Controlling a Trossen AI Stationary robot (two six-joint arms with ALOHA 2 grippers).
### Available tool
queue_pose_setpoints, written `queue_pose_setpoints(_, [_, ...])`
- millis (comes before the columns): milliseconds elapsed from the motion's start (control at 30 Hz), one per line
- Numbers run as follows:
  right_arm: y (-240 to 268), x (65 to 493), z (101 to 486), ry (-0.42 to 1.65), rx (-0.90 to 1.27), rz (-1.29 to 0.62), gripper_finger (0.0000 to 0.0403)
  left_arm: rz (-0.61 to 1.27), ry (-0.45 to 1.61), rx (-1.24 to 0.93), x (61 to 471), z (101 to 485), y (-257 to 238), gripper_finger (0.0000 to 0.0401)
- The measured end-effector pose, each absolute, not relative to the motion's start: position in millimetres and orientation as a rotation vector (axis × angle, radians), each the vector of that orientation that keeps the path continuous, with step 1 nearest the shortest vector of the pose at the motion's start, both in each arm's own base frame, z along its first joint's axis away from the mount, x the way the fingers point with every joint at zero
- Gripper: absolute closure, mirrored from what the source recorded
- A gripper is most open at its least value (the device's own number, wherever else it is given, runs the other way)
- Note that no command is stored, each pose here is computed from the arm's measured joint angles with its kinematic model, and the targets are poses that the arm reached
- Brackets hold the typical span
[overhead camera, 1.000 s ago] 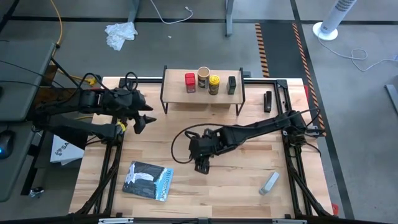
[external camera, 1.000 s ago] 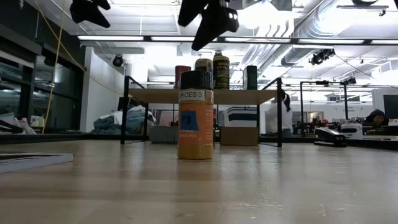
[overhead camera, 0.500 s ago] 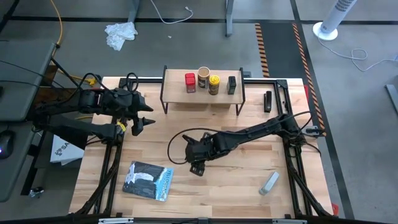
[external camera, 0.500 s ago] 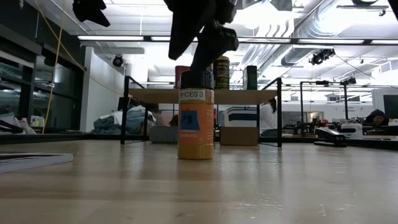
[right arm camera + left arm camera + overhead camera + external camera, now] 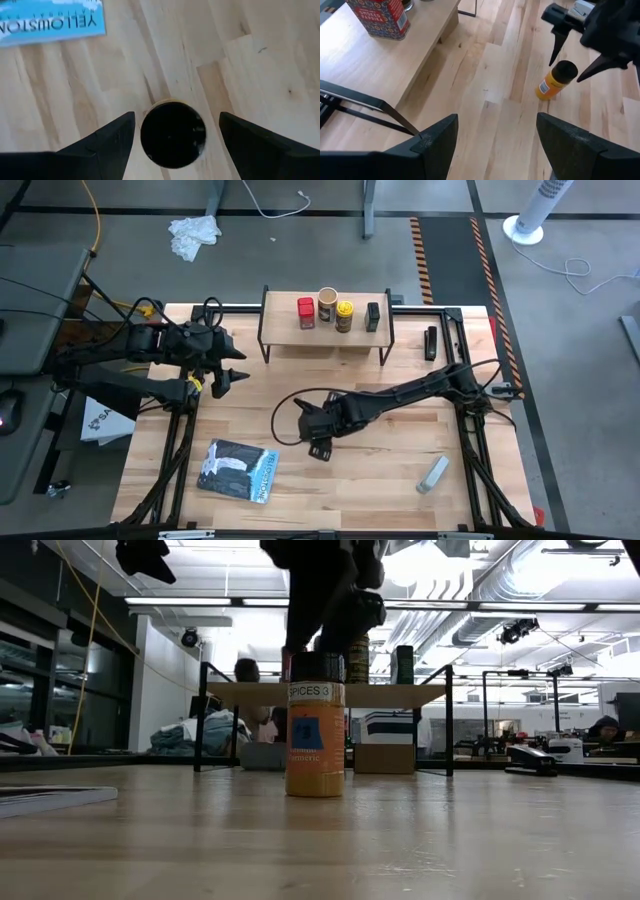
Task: Shelf spices
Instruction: Put the black seasoning bottle on the shelf
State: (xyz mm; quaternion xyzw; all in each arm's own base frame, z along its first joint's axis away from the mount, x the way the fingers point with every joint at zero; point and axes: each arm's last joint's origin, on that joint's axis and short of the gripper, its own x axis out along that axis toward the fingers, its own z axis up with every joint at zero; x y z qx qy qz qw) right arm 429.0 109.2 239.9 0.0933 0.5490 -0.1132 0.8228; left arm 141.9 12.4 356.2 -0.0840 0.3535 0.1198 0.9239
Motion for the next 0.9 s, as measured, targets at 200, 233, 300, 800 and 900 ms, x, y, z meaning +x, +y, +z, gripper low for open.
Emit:
queue_pose_setpoints(200, [110, 436, 215, 1.233, 0.192, -0.229, 0.0116, 0.253, 0.724, -0.185, 142, 356, 12, 0.0135])
queue_pose_setpoints(233, [110, 438, 210, 1.246, 0.194, -0.224, 0.0116, 0.255, 0.724, -0.190, 142, 356, 12, 0.0135])
queue_pose_setpoints(300, [110, 440, 203, 1.268, 0.195, -0.216, 0.0118, 0.256, 0.723, -0.193, 142, 356, 12, 0.0135])
queue_pose_setpoints(800, [75, 430, 283, 0.992, 0.171, -0.191, 0.0210, 0.321, 0.511, -0.354, 93, 374, 9, 0.0135])
queue_pose_setpoints(900, [50, 425, 320, 0.854, 0.133, -0.251, 0.0210, 0.391, 0.445, -0.374, 81, 378, 11, 0.0135])
